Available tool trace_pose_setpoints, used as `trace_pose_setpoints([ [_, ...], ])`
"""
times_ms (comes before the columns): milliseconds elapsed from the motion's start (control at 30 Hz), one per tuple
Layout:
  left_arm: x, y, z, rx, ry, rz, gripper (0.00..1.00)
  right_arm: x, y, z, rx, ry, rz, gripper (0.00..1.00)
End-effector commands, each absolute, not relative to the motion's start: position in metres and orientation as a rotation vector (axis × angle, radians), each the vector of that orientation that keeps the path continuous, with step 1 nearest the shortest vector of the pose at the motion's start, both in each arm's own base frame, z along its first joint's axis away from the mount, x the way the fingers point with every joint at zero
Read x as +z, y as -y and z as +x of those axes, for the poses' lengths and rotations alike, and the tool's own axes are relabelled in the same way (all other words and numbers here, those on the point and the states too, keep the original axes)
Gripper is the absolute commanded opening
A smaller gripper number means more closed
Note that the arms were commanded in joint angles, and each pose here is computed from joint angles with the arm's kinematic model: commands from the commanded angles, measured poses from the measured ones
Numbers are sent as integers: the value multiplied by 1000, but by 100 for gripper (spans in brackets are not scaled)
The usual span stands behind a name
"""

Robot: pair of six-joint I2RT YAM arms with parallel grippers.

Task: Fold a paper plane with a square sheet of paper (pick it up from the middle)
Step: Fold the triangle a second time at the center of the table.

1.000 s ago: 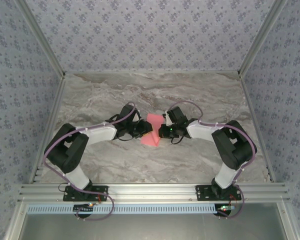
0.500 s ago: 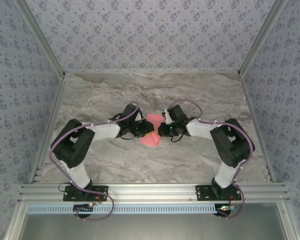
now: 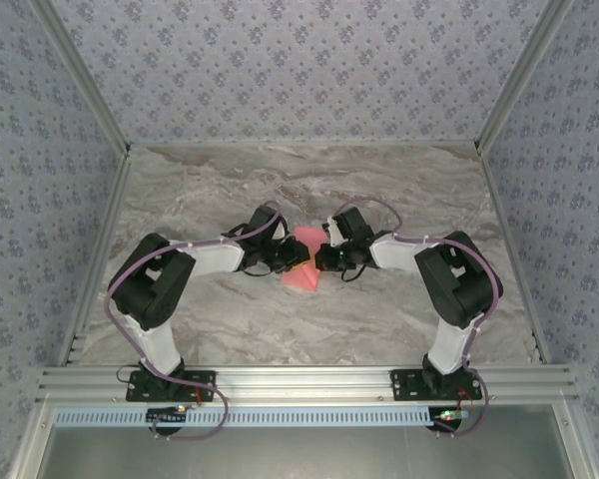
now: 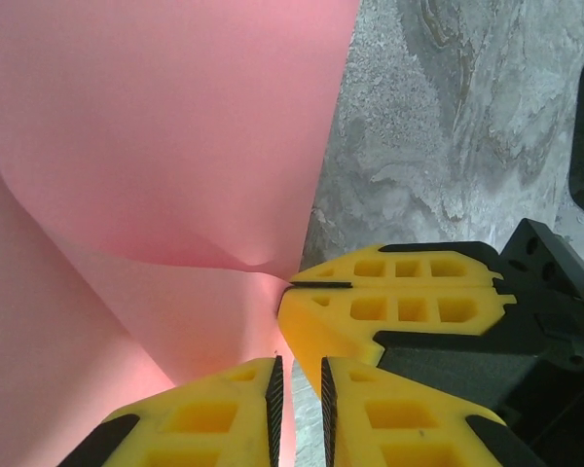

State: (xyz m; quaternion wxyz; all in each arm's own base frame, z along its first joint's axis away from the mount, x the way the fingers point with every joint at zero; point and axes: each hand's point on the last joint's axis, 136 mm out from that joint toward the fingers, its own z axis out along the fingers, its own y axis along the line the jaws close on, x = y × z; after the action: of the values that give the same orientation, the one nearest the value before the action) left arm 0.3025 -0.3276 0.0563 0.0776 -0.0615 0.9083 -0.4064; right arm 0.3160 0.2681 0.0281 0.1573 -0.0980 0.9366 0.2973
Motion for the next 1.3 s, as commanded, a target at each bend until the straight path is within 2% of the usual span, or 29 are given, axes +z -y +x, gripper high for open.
trace_pose_setpoints([
  [0, 54, 334, 302, -1237, -2735, -140, 20, 28, -268, 321, 837, -2689, -299, 4],
  [1267, 35, 333, 300, -1216, -2784, -156, 20, 15, -259, 324, 749, -2733, -290, 2],
])
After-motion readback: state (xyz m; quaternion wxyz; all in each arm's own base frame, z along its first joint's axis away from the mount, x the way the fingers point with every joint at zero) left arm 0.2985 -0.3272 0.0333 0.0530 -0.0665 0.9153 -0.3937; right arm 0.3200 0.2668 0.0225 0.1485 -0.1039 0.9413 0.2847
